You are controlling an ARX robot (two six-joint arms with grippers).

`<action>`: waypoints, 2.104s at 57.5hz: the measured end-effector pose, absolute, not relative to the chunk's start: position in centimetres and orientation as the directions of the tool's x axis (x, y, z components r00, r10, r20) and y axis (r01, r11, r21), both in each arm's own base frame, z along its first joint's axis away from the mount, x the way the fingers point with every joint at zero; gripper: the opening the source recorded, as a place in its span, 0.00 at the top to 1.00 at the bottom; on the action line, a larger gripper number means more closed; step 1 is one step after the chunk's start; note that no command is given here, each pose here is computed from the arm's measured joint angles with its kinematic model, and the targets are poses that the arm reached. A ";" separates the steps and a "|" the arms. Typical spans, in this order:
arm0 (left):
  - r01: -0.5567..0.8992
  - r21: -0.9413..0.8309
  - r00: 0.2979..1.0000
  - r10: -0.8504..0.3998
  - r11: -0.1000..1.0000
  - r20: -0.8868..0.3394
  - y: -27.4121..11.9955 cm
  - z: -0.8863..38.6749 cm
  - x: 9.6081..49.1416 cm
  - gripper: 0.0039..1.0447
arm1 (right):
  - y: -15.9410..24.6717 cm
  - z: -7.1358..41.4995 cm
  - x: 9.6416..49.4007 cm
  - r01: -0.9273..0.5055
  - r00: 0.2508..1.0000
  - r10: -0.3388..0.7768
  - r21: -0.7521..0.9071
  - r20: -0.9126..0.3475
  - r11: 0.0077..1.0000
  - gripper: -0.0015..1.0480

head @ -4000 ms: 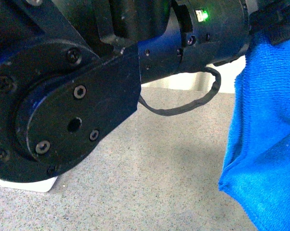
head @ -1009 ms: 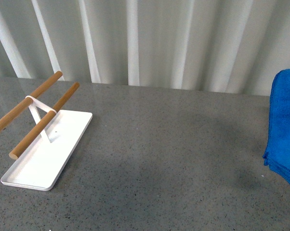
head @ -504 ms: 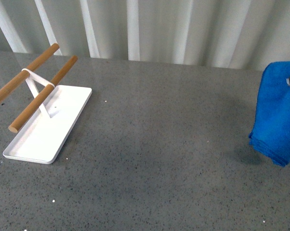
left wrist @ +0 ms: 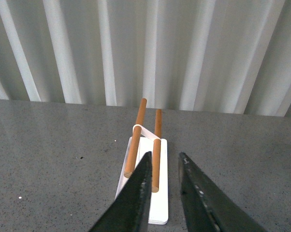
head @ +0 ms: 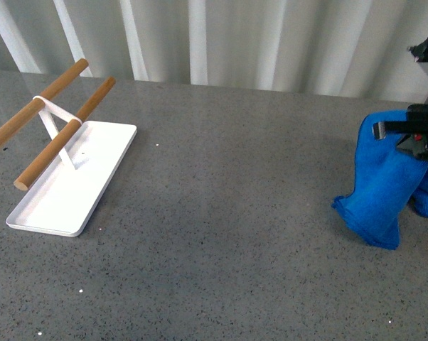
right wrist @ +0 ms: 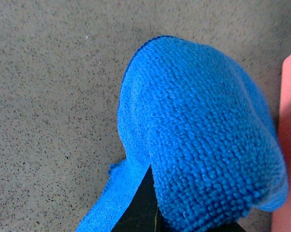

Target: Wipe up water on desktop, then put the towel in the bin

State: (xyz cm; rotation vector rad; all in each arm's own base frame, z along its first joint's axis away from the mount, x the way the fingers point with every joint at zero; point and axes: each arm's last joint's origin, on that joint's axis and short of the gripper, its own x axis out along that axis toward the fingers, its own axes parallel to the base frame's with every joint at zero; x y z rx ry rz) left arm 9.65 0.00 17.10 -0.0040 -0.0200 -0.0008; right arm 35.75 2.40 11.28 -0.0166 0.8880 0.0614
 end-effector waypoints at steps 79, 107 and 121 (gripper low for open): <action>0.001 -0.003 1.000 -0.001 1.000 0.020 0.0 17.1 9.7 0.06 | 4.3 3.8 46.6 -0.147 0.581 0.206 0.147 -0.788 0.978 0.96; 0.001 -0.003 1.000 -0.001 1.000 0.019 0.0 17.1 9.7 0.06 | 14.0 3.9 39.9 -0.329 0.448 0.391 0.258 -0.804 0.908 0.96; 0.001 -0.003 1.000 -0.001 1.000 0.019 0.0 17.1 9.7 0.06 | 11.2 5.0 33.3 -0.280 0.412 0.379 0.280 -0.829 0.918 0.96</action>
